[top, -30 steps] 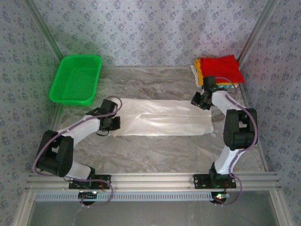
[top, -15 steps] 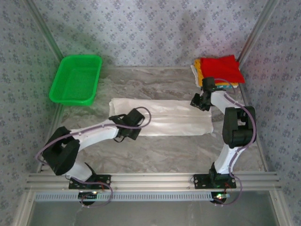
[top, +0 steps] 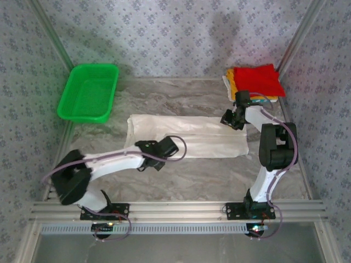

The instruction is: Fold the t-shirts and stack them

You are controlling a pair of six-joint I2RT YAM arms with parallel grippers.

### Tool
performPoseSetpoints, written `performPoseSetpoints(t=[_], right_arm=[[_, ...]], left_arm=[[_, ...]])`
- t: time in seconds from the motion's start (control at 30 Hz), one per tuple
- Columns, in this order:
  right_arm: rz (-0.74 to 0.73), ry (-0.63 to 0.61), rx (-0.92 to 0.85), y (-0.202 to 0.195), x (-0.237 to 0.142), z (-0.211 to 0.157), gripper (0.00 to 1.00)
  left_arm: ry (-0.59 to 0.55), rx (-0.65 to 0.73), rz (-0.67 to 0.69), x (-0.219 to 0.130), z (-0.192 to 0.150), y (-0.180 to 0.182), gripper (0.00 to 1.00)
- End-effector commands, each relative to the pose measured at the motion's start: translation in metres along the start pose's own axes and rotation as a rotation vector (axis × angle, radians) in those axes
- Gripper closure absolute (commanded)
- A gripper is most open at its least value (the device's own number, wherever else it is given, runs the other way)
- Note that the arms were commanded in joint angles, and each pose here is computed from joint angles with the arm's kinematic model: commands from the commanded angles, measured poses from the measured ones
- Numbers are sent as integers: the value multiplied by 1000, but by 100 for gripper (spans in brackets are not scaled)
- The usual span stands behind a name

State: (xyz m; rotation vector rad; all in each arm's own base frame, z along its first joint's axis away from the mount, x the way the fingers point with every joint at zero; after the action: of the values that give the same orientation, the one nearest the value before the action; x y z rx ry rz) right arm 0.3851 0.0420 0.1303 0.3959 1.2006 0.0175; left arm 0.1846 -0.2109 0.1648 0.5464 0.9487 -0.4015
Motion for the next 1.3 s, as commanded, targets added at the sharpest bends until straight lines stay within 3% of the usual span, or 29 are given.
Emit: performPoseSetpoints(t=[0.0, 0.1, 0.23, 0.43, 0.57, 1.0, 1.1, 1.27], right_arm=[[23, -18, 4, 4, -8, 6, 63], [29, -22, 7, 5, -9, 6, 62], [35, -20, 7, 6, -8, 6, 62], [34, -11, 3, 6, -5, 4, 62], [36, -12, 0, 7, -6, 2, 62], [26, -16, 0, 2, -9, 1, 62], [29, -17, 0, 3, -9, 2, 63], [24, -16, -3, 2, -9, 2, 63]], left_arm=[[-200, -12, -132, -38, 7, 19, 63], [-385, -142, -162, -55, 2, 45, 33], [-388, -490, -287, -45, 3, 93, 23], [-177, -590, -378, -1, 17, 93, 23], [-47, -627, -366, 32, 19, 88, 27], [58, -678, -306, 63, 3, 84, 37], [77, -683, -316, 65, 0, 80, 49], [89, -692, -310, 60, -3, 78, 79]])
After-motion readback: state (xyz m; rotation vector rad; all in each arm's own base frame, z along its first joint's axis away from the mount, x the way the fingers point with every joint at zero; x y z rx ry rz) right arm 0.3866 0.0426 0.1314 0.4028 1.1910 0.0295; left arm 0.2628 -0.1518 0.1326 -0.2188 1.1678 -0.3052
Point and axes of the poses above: each hand's point on the last joint's axis, 136 mm out from that joint toward the fingers, its own x axis out along the fingers, its own y axis along the line the jaws close on, z = x × y, the point moved 8 cm from there along -x, back along the fingers, and after that the axes turned 6 degrees about -x, right-handed, at the moved point
